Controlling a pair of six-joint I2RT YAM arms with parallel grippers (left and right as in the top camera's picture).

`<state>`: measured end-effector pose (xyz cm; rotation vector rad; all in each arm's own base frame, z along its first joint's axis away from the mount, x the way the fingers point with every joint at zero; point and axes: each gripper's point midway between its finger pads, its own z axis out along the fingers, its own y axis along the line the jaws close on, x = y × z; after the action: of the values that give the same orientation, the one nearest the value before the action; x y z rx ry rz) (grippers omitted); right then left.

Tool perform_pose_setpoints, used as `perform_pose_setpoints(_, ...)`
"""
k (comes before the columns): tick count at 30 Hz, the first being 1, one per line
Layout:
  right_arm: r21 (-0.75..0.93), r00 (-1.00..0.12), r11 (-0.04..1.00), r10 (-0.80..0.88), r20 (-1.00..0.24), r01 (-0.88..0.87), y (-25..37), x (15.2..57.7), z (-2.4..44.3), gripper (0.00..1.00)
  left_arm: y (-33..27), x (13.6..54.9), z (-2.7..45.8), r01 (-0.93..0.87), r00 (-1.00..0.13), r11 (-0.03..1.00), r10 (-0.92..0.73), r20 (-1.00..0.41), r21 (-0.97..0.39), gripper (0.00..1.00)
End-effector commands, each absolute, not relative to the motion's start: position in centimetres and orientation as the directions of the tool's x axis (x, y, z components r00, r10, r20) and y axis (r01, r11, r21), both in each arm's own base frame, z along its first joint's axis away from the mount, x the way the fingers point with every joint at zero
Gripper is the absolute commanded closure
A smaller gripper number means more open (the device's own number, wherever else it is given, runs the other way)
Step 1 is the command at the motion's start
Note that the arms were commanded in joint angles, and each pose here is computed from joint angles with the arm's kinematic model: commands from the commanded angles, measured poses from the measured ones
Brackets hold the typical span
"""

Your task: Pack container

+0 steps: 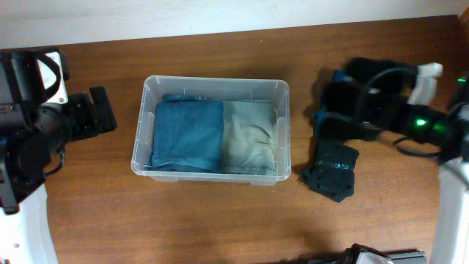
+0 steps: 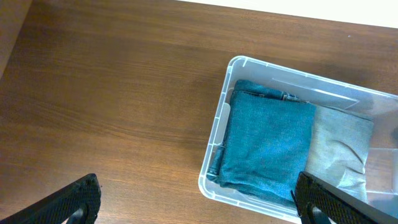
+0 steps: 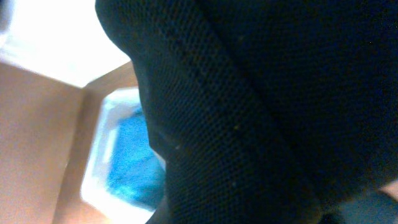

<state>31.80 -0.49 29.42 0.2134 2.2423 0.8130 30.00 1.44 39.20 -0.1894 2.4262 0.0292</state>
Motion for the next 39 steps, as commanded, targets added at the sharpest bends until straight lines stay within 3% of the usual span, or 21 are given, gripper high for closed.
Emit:
perform_pose_setpoints(1,0.630,-0.720,0.709,0.252,-0.646,-0.317,7.2,31.2,32.8,0.94,1.8,29.8,39.8,-0.154,-0.734,0.988,-0.130,-0.667,-0.022,0.00)
perform_pose_setpoints(5,0.602,-0.697,0.633,0.134,-0.704,-0.487,13.7,31.1,34.4,0.93,1.8,29.7,39.8,-0.155,-0.734,0.988,-0.130,-0.667,-0.023,0.01)
perform_pose_setpoints(9,0.613,-0.735,0.647,0.117,-0.668,-0.454,17.4,32.5,32.7,0.94,1.8,29.7,39.8,-0.155,-0.734,0.988,-0.130,-0.667,-0.023,0.01)
perform_pose_setpoints(17,0.719,-0.910,0.679,0.194,-0.367,-0.146,20.5,36.1,23.8,0.94,1.8,29.8,39.8,-0.154,-0.734,0.988,-0.130,-0.667,-0.022,0.01)
perform_pose_setpoints(22,0.711,-0.960,0.703,0.190,-0.205,-0.012,21.2,37.4,17.3,0.92,1.8,29.8,39.8,-0.154,-0.734,0.988,-0.130,-0.667,-0.022,0.00)
perform_pose_setpoints(24,0.690,-0.966,0.723,0.196,-0.167,0.027,21.0,37.8,15.1,0.86,1.8,29.8,39.8,-0.154,-0.734,0.988,-0.130,-0.667,-0.023,0.01)
perform_pose_setpoints(28,0.612,-0.963,0.786,0.223,-0.149,0.087,19.6,38.2,12.5,0.61,1.8,29.8,39.8,-0.155,-0.734,0.988,-0.130,-0.667,-0.023,0.01)
perform_pose_setpoints(32,0.600,-0.954,0.800,0.188,-0.234,0.011,19.3,38.2,14.3,0.21,1.8,29.8,39.8,-0.154,-0.734,0.988,-0.130,-0.667,-0.022,0.01)
perform_pose_setpoints(36,0.604,-0.914,0.792,0.178,-0.365,-0.087,18.9,37.6,19.4,0.20,1.8,29.8,39.8,-0.155,-0.734,0.988,-0.130,-0.667,-0.023,0.01)
perform_pose_setpoints(39,0.579,-0.864,0.801,0.180,-0.471,-0.149,18.0,36.7,23.2,0.28,1.8,29.8,39.8,-0.155,-0.733,0.988,-0.130,-0.667,-0.023,0.01)
